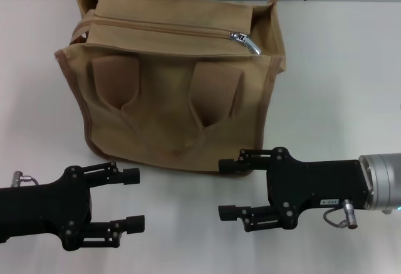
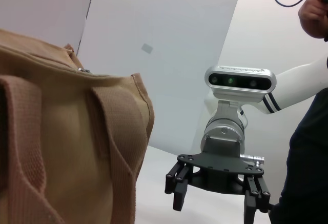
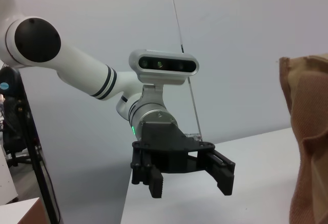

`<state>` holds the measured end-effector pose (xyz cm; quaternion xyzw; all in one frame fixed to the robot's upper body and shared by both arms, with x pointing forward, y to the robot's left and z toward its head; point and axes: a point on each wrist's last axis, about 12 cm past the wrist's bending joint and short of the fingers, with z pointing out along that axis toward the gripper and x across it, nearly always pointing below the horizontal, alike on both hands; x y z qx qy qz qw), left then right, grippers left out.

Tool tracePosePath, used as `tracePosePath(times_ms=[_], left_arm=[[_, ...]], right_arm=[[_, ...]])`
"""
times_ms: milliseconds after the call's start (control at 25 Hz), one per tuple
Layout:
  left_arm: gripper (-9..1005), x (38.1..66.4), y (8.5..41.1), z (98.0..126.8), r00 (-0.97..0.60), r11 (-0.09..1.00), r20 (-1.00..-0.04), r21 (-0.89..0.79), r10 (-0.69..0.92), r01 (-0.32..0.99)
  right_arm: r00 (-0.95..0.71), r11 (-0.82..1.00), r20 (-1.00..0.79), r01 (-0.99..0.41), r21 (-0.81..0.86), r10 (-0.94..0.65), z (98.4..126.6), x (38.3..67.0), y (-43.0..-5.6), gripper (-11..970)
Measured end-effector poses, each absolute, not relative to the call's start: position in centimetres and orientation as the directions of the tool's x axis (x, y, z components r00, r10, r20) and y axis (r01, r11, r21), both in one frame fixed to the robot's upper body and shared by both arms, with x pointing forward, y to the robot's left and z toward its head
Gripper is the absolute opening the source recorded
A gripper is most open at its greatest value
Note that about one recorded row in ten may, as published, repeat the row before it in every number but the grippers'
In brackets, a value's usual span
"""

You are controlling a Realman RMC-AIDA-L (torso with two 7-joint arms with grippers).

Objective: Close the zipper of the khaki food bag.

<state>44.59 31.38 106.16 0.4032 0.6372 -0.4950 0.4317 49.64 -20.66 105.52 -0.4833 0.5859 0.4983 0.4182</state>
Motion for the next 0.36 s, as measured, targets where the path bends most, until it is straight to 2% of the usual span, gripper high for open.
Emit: tracePosePath(times_ms=[360], left_arm=[[805, 44.62, 31.42, 106.16, -0.302, 0.187, -0.949, -0.282, 0.088, 0.941]], right_arm=[[-0.171, 0.026, -0.974, -0.985, 0.169, -0.152, 105.84, 50.04, -20.44, 751]])
